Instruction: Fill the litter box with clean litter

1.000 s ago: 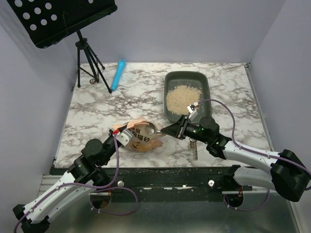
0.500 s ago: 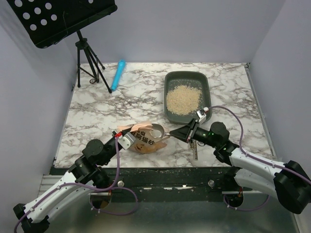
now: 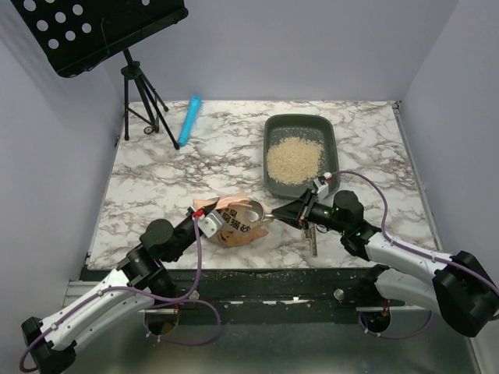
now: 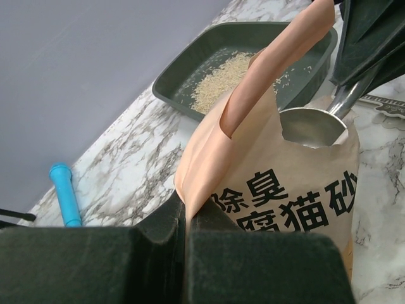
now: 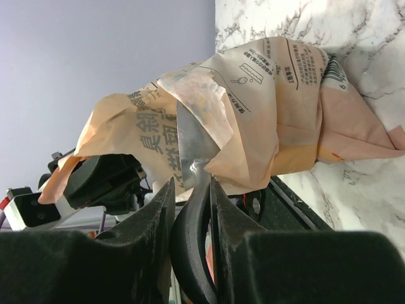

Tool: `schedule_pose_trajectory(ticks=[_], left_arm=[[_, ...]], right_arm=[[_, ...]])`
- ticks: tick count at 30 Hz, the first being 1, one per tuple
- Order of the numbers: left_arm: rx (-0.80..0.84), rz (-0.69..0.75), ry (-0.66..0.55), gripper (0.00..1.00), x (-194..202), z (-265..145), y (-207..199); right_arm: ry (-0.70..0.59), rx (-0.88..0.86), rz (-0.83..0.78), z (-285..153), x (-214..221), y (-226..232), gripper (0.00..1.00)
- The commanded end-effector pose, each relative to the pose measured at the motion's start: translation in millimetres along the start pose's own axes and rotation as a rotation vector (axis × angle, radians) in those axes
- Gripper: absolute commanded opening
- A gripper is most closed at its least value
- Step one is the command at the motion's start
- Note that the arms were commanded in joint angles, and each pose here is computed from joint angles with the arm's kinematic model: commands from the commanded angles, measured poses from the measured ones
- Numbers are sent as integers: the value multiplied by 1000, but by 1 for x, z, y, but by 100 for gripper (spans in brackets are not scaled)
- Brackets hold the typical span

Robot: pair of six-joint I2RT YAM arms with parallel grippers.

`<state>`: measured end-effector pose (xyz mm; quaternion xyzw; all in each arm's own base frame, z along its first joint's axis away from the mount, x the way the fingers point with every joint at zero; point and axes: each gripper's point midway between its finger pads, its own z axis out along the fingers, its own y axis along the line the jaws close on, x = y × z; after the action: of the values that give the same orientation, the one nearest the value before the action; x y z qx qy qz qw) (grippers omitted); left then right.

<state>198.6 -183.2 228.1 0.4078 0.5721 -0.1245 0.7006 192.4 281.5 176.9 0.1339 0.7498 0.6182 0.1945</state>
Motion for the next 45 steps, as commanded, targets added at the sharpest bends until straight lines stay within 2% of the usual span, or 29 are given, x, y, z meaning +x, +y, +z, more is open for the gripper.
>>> schedule_pose_trajectory(ticks=[1,7,18,27,37,45], left_arm=[[73,8,-151,0,-41,7,-12],[183,30,-124,0,-34,10,-41],[252,60,-100,0,-27,11,-64],[268,55,-98,0,-28,14,-69],[197,33,-85,0,-30,18,-58],[193,35,-97,0,-34,16,-58]], right_arm=[[42,0,5,0,3,6,0],[18,20,9,-7,-2,-2,0],[-85,16,-2,-35,-27,-7,0],[-67,43,-54,-39,-28,12,0],[-64,63,-99,-40,-34,30,0],[-73,93,-81,-50,-28,22,0]])
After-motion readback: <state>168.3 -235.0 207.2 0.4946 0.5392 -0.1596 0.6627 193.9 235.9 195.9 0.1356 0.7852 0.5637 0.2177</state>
